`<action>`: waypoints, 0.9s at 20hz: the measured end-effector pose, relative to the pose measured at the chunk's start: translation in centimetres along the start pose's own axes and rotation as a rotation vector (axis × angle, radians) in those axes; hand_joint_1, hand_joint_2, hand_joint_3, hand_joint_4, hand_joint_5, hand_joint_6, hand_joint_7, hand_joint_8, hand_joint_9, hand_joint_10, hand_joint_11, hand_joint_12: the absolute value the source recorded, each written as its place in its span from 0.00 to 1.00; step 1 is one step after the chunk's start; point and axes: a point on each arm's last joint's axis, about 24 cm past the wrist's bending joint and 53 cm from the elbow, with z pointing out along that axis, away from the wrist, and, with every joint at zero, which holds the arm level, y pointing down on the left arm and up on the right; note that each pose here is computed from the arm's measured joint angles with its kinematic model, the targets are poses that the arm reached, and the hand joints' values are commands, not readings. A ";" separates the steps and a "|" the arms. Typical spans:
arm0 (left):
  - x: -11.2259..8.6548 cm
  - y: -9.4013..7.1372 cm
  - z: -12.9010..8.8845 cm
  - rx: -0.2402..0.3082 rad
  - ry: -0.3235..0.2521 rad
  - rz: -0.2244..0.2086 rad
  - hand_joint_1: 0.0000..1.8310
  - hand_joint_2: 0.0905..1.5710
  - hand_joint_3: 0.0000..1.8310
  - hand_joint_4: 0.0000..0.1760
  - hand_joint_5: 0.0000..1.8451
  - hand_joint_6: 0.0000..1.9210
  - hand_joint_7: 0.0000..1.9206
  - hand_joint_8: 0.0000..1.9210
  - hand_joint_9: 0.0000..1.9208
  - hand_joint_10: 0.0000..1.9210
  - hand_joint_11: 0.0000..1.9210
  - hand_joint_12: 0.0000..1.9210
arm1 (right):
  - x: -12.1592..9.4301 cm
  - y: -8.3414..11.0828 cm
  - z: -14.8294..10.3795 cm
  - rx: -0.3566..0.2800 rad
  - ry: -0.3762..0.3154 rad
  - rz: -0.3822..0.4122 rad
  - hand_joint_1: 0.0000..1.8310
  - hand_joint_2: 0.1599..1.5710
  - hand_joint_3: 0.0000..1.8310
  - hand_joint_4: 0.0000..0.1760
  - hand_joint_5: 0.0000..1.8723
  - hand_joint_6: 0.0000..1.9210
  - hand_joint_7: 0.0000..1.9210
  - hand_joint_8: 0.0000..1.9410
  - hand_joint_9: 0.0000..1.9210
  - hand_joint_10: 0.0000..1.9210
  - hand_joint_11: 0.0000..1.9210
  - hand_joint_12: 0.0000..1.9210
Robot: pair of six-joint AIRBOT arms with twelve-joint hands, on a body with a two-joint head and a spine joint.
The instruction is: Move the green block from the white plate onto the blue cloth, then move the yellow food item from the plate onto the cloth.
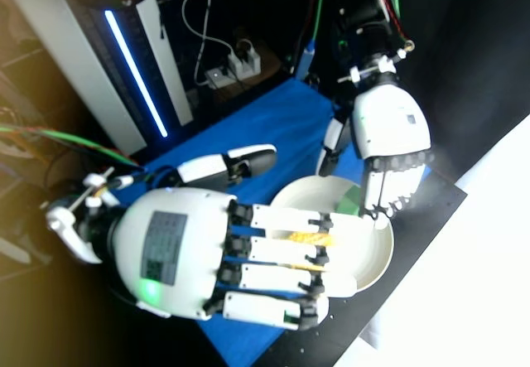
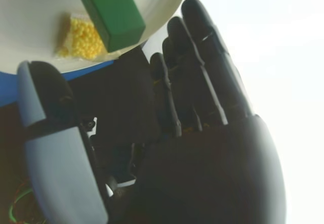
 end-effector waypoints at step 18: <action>0.9 0.1 1.2 -0.003 0.002 -0.047 0.68 0.66 0.00 0.00 0.55 0.46 0.60 0.29 0.62 0.01 0.48 0.32 | 0.8 0.4 0.0 -0.008 0.014 0.006 0.21 0.48 0.00 0.37 0.20 0.00 0.25 0.00 0.20 0.00 0.00 0.61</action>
